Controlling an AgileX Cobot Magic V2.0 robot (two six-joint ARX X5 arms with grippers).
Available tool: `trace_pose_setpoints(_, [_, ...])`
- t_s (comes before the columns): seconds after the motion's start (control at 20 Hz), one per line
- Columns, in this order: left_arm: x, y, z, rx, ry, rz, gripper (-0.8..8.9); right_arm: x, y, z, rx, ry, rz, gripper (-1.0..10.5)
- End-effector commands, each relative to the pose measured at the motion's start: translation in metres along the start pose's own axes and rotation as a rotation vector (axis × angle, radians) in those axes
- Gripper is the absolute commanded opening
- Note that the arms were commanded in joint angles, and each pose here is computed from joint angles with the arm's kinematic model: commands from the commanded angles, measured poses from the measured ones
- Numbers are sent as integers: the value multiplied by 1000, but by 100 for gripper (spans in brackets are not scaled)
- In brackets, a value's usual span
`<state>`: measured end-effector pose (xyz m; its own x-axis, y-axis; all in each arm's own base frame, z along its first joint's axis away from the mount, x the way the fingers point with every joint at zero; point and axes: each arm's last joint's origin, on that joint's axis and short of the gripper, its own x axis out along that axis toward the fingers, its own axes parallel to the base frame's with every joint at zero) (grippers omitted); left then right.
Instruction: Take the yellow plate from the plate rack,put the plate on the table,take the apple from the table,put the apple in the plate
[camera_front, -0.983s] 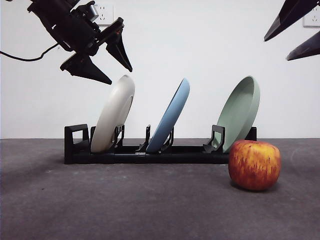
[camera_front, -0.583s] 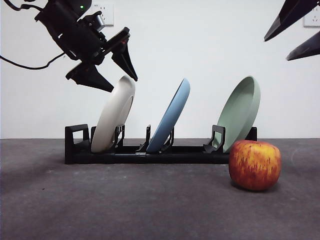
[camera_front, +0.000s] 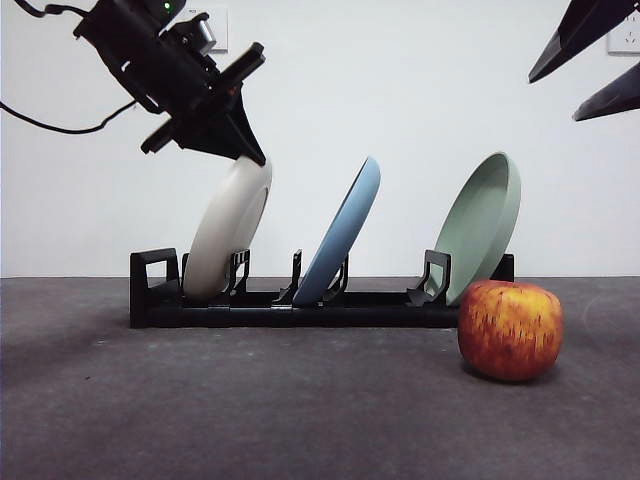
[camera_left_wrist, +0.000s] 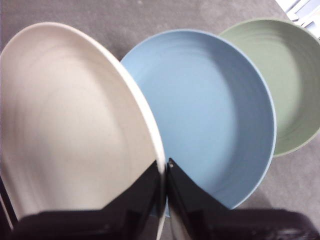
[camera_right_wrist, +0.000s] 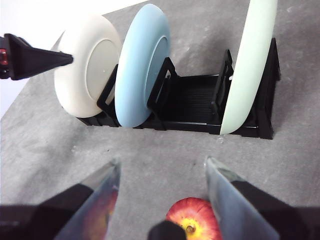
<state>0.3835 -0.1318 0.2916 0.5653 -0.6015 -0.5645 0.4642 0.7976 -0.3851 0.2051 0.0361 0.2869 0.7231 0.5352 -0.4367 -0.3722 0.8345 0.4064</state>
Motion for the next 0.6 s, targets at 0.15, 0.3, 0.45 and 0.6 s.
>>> trace_pose_setpoints(0.15, [-41, -25, 14, 79, -88, -65, -9, 0, 0, 2, -4, -6, -1, 284])
trace_pose_setpoints(0.3, [-77, -54, 17, 139, -114, -175, -9, 0, 0, 2, -4, -6, -1, 284])
trace_pose_setpoints(0.45, [-120, -86, 5, 244, -83, -211, -9, 0, 0, 2, -4, -5, 0, 284])
trace_pose_setpoints(0.6, [-157, -116, -18, 344, -1, -225, -9, 0, 0, 2, -4, -5, 0, 284])
